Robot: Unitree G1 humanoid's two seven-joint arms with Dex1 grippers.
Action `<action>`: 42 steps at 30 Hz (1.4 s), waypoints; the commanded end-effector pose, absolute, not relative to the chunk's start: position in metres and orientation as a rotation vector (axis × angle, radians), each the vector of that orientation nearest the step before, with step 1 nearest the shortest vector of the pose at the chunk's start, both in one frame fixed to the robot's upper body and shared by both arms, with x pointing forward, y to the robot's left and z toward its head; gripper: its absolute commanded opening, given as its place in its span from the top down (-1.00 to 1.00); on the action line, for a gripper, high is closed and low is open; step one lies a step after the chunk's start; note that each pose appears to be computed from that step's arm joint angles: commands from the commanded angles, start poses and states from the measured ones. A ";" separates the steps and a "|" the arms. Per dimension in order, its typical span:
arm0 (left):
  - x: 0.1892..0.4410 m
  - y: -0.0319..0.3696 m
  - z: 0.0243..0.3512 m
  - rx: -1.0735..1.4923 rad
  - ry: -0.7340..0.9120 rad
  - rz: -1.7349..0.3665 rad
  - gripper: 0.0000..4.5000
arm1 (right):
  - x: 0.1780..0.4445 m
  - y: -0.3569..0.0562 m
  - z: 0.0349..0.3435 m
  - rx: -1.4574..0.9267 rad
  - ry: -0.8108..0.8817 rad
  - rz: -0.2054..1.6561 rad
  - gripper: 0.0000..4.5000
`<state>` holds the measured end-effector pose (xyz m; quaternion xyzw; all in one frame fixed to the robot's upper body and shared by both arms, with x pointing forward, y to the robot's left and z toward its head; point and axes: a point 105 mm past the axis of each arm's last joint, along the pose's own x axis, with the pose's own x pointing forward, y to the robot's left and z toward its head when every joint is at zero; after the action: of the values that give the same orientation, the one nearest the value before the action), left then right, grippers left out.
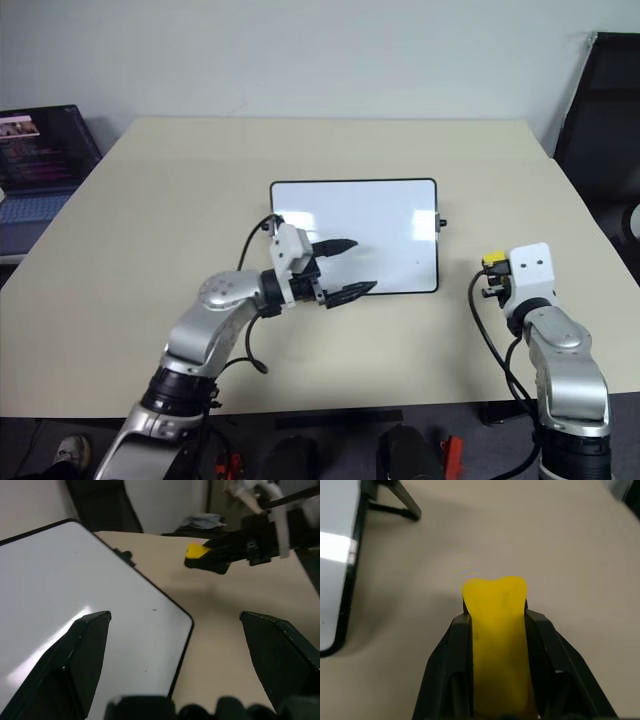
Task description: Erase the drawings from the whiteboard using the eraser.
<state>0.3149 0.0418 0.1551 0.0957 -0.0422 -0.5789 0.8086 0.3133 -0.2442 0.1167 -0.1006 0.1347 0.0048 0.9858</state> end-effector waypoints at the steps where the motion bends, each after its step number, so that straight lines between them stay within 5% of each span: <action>1: 0.309 0.038 0.152 0.271 -0.091 -1.329 -1.00 | 0.315 -0.248 0.120 -0.128 0.283 -0.019 0.53; 5: 0.302 0.037 0.130 0.385 -0.048 -1.401 -1.00 | 0.318 -0.240 0.116 -0.108 0.307 0.006 0.53; 28: 0.300 0.036 0.129 0.379 -0.066 -1.396 -1.00 | 0.317 -0.248 0.102 -0.107 0.355 -0.024 0.53; 29: 0.300 0.036 0.129 0.381 -0.068 -1.395 -1.00 | 0.317 -0.249 0.102 -0.108 0.353 -0.027 0.21; 37: 0.301 0.038 0.130 0.386 -0.064 -1.389 -1.00 | 0.319 -0.255 0.104 -0.113 0.336 -0.058 -0.98; 42: 0.301 0.039 0.130 0.378 -0.058 -1.385 -1.00 | 0.320 -0.257 0.109 -0.114 0.318 -0.074 -0.98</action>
<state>0.3021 0.0401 0.1174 0.1686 -0.0035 -0.6355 0.7534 0.3177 -0.2505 0.0938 -0.0500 0.1864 -0.0256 0.9809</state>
